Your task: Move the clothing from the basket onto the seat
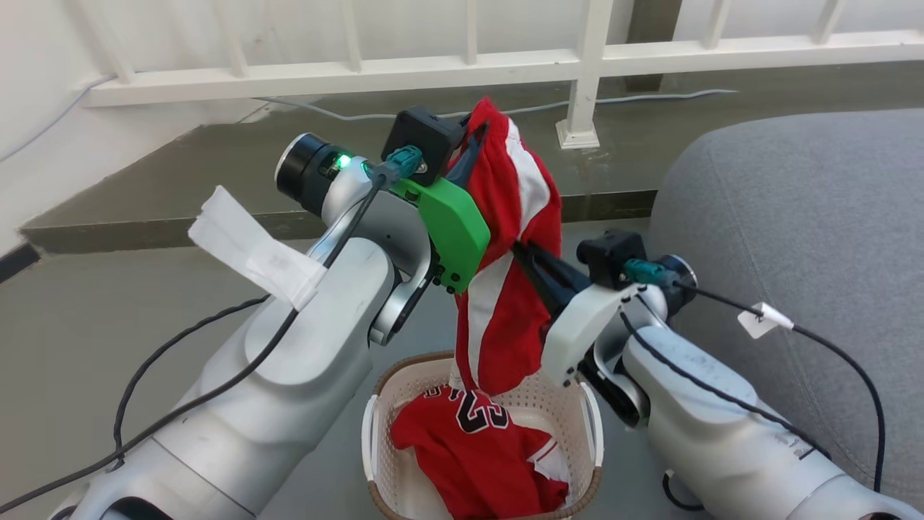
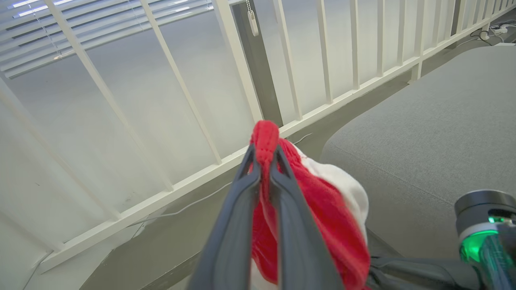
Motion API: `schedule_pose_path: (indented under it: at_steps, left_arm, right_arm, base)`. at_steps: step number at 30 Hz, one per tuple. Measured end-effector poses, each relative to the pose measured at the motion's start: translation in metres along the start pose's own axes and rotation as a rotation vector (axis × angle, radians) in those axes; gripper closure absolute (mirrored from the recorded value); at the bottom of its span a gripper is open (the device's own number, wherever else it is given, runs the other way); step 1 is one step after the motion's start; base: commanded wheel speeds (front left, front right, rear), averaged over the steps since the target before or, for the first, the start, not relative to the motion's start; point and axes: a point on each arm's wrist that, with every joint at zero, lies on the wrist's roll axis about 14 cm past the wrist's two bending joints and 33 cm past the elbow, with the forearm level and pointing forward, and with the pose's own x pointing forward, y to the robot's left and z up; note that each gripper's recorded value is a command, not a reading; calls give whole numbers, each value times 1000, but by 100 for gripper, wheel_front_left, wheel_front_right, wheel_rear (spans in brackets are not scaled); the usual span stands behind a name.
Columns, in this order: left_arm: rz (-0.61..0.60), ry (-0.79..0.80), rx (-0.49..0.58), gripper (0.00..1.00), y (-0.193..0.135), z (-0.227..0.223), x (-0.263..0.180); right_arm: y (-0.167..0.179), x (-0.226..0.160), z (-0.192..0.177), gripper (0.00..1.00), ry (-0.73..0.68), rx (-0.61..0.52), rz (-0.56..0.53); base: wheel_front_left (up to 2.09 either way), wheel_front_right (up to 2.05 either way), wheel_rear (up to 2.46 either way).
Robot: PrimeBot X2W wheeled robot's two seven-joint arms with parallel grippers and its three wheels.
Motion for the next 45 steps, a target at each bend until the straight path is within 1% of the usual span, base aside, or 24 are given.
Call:
schedule_pose_path:
  at_steps: [6, 7, 8, 9, 12, 17, 18, 22, 27, 31, 35, 45]
  left_arm:
    - [8, 32, -12, 100, 3, -14, 6]
    - [17, 23, -19, 81, 6, -13, 7]
    - [22, 18, -24, 55, 7, -12, 8]
    - [23, 12, -27, 0, 7, -12, 9]
    - [21, 4, -51, 0, 5, -14, 12]
    - [4, -3, -105, 0, -3, -21, 15]
    - [-2, 1, -132, 0, -6, -25, 16]
    - [-30, 11, -168, 0, -19, -34, 17]
    - [-100, 35, -181, 0, -44, -46, 19]
    - [-154, 54, -230, 0, -64, -55, 18]
    - [-207, 66, -252, 0, -84, -62, 19]
    - [-379, 91, -278, 0, -144, -72, 19]
  right_arm:
    - [-30, 0, 16, 100, -42, 5, -93]
    - [-35, -1, 20, 100, -52, 3, -106]
    - [-40, -1, 24, 100, -64, 2, -124]
    - [-46, -2, 29, 100, -77, -2, -137]
    - [-68, -7, 42, 100, -107, -22, -190]
    - [-104, -24, 51, 100, -129, -49, -282]
    - [-115, -31, 55, 100, -137, -55, -311]
    - [-135, -46, 62, 100, -153, -81, -364]
    - [-167, -75, 71, 100, -170, -114, -462]
    - [-193, -104, 78, 100, -185, -133, -553]
    - [-216, -135, 90, 100, -210, -162, -640]
    - [-241, -208, 92, 100, -211, -198, -801]
  base:
    - [0, 0, 0]
    - [0, 0, 0]
    - [0, 0, 0]
    - [0, 0, 0]
    - [0, 0, 0]
    - [0, 0, 0]
    - [0, 0, 0]
    - [0, 0, 0]
    - [0, 0, 0]
    - [0, 0, 0]
    - [0, 0, 0]
    - [0, 0, 0]
